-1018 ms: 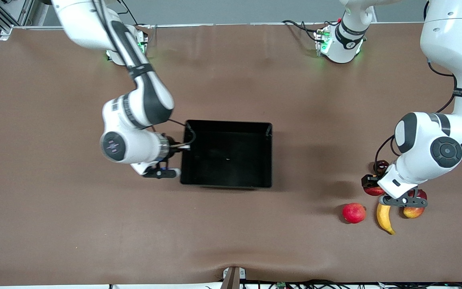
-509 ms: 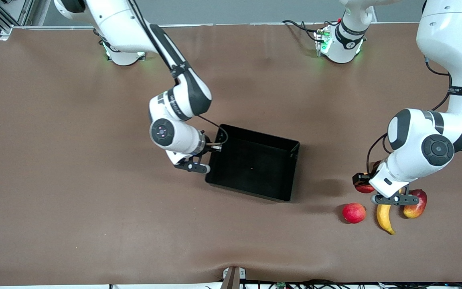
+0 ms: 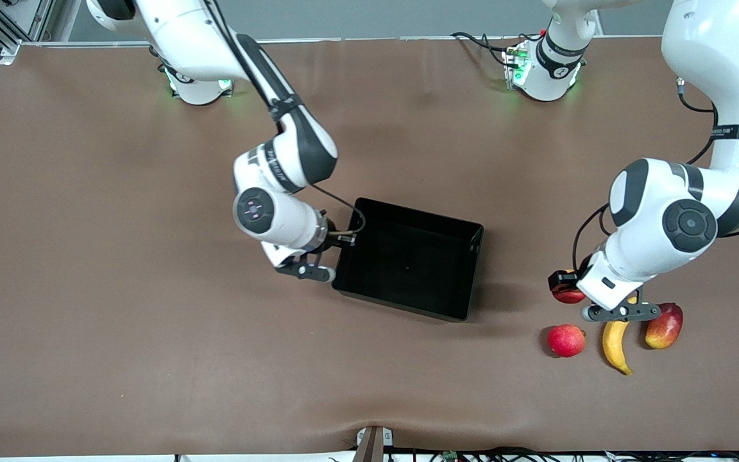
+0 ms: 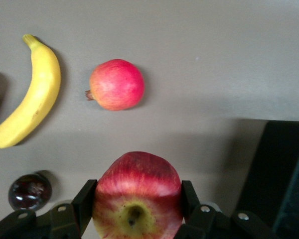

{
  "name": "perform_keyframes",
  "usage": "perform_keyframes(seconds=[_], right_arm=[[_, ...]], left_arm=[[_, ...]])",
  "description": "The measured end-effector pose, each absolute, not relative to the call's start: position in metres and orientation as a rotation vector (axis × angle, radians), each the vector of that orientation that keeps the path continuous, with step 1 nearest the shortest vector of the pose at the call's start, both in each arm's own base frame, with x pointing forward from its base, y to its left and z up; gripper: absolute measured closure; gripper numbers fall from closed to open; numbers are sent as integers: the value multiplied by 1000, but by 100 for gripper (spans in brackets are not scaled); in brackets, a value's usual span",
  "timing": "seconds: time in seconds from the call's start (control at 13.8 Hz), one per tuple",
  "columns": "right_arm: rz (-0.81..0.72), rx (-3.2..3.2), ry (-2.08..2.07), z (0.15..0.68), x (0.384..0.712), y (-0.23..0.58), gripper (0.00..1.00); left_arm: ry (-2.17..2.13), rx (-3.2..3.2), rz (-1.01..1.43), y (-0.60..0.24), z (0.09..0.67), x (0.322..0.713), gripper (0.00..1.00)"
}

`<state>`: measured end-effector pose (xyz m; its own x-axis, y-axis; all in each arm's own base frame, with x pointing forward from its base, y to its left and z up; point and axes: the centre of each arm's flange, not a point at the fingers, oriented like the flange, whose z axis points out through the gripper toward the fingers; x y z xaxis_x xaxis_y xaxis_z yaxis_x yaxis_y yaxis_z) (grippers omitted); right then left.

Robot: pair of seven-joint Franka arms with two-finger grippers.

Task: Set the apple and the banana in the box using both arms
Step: 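Lift the apple with the left gripper while the right gripper withdraws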

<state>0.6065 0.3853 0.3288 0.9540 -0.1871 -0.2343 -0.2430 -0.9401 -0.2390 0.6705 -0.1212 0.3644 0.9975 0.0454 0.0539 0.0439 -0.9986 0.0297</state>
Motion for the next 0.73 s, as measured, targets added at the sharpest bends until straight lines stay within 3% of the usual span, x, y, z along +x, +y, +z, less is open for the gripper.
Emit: perform_keyframes(seconds=[0.15,0.36,0.73], right_arm=[[279,-2953,259,385,632,340,0],[252,-3068,166,442,648,289,0],[319,-3050,343,497,667,168,0]], left_arm=[[112,3089,84,-148,372,664,27],[138,3058,65,-189,377,652,27],[248,3038,40,-254,378,628,27]])
